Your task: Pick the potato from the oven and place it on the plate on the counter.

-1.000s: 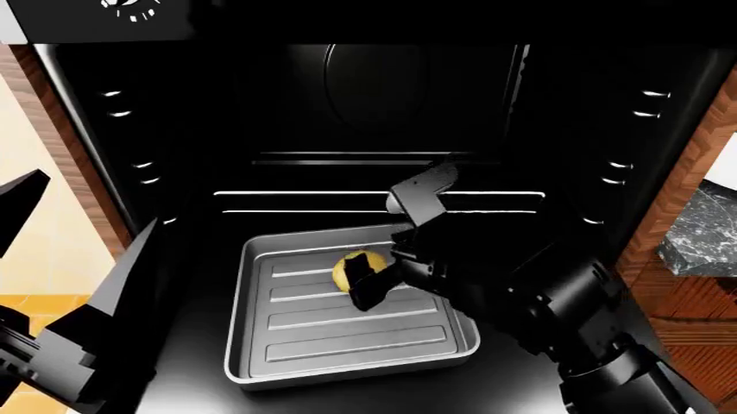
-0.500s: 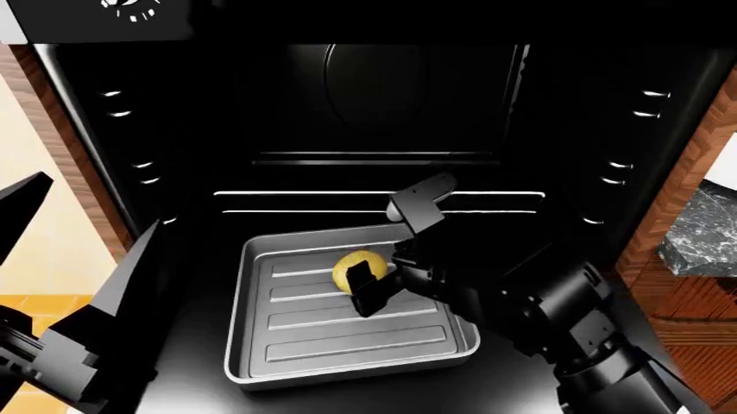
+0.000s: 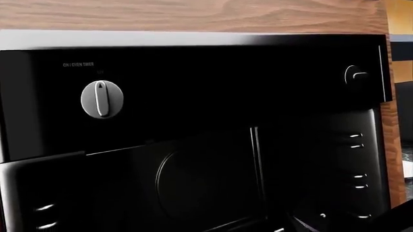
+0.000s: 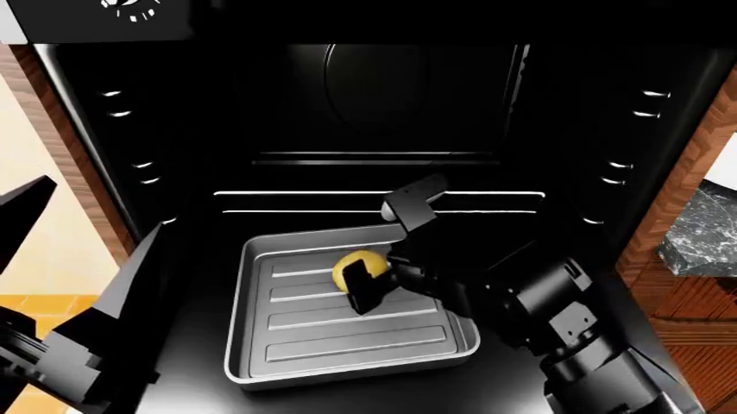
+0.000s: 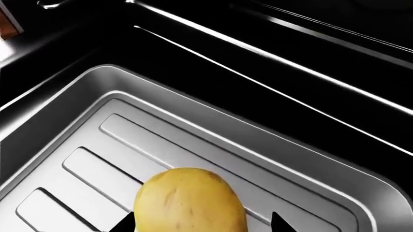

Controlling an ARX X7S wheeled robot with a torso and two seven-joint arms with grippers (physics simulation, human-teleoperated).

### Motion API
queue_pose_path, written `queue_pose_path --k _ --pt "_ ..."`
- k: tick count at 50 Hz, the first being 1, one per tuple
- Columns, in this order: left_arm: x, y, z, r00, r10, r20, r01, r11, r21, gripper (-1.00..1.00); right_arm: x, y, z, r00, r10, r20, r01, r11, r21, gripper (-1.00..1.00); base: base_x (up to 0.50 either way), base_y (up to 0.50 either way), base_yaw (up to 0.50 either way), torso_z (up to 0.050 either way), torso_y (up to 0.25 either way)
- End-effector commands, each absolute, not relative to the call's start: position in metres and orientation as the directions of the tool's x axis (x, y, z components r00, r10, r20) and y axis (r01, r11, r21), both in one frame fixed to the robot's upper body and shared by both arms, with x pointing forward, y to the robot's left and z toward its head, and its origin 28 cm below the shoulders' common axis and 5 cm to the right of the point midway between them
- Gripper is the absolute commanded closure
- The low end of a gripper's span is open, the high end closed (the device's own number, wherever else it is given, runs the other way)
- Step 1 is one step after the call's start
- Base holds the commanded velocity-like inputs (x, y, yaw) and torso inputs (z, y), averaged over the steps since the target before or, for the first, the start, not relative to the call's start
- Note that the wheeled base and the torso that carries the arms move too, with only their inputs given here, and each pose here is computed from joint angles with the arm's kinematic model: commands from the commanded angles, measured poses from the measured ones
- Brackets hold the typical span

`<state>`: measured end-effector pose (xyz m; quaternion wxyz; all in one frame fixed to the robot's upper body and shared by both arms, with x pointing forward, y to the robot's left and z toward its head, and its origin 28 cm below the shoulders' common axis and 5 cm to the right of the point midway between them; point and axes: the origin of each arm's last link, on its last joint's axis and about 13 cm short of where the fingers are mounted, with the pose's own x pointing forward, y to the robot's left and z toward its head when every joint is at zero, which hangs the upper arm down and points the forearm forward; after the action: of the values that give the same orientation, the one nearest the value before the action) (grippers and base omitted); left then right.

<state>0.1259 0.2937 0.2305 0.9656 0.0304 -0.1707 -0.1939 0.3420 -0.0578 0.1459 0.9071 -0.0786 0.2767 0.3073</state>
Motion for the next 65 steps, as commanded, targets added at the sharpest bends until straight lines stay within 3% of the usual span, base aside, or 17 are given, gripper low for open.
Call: queue_pose_path --k 1,34,60,61,65 --pt "0.126 0.294 0.23 0.867 -0.385 0.315 0.365 0.923 0.123 -1.0 0.348 -0.055 0.142 0.658 0.511 -0.552 -0.599 0.8 0.026 -1.0 0.0 0.0 0.0 0.0 0.0" --pt "0.126 0.295 0.224 0.87 -0.388 0.304 0.369 0.922 0.121 -1.0 0.349 -0.049 0.131 0.601 0.532 -0.596 -0.621 0.781 0.072 -1.0 0.0 0.0 0.0 0.0 0.0" --pt "0.126 0.294 0.223 0.871 -0.389 0.3 0.371 0.921 0.118 -1.0 0.353 -0.049 0.123 0.611 0.521 -0.595 -0.608 0.791 0.069 -1.0 0.0 0.0 0.0 0.0 0.0" --pt "0.126 0.294 0.223 0.871 -0.388 0.3 0.37 0.922 0.117 -1.0 0.353 -0.049 0.122 0.612 0.523 -0.593 -0.612 0.789 0.065 1.0 0.0 0.0 0.0 0.0 0.0" --pt "0.126 0.294 0.223 0.872 -0.388 0.299 0.37 0.921 0.117 -1.0 0.352 -0.05 0.123 0.617 0.523 -0.588 -0.61 0.79 0.062 1.0 0.0 0.0 0.0 0.0 0.0"
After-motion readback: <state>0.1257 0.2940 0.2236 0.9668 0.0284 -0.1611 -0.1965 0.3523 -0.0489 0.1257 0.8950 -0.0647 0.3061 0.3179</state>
